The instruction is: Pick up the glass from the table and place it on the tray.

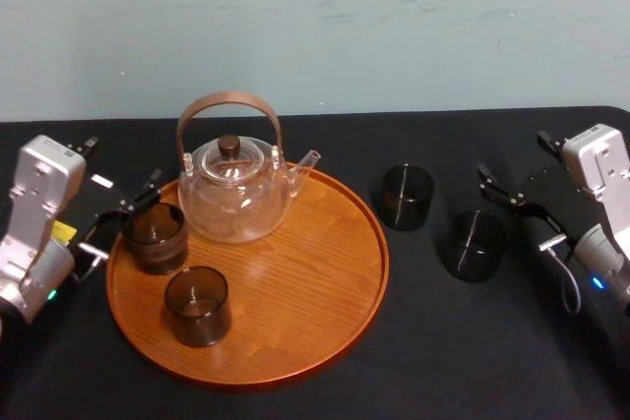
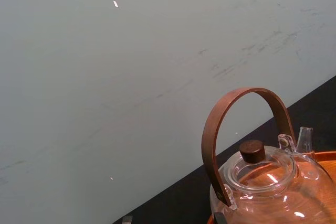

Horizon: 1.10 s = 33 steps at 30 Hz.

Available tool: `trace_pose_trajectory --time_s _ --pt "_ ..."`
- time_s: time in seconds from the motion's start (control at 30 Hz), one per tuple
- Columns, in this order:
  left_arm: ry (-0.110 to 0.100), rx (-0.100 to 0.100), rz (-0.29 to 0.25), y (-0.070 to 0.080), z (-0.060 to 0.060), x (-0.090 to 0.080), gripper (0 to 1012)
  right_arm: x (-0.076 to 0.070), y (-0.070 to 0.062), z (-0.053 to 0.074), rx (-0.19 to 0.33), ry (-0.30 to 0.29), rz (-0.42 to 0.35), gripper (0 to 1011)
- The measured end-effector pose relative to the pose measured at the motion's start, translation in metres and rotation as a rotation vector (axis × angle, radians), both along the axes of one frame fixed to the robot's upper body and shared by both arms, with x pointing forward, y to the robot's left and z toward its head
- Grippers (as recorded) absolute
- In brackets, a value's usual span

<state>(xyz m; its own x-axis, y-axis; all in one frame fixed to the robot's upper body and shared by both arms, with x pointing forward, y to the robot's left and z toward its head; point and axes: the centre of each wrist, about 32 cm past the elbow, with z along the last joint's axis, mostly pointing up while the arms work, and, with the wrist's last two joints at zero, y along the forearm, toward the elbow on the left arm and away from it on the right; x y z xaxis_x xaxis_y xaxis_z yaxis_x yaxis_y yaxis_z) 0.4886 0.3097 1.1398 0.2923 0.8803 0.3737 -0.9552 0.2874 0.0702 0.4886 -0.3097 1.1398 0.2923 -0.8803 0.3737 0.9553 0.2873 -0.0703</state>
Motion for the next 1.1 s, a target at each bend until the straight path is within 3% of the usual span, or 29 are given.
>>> trace_pose_trajectory --time_s 1.1 --pt "0.0 0.0 0.0 0.0 0.0 0.0 1001 0.0 0.0 0.0 0.0 0.0 0.0 1002"
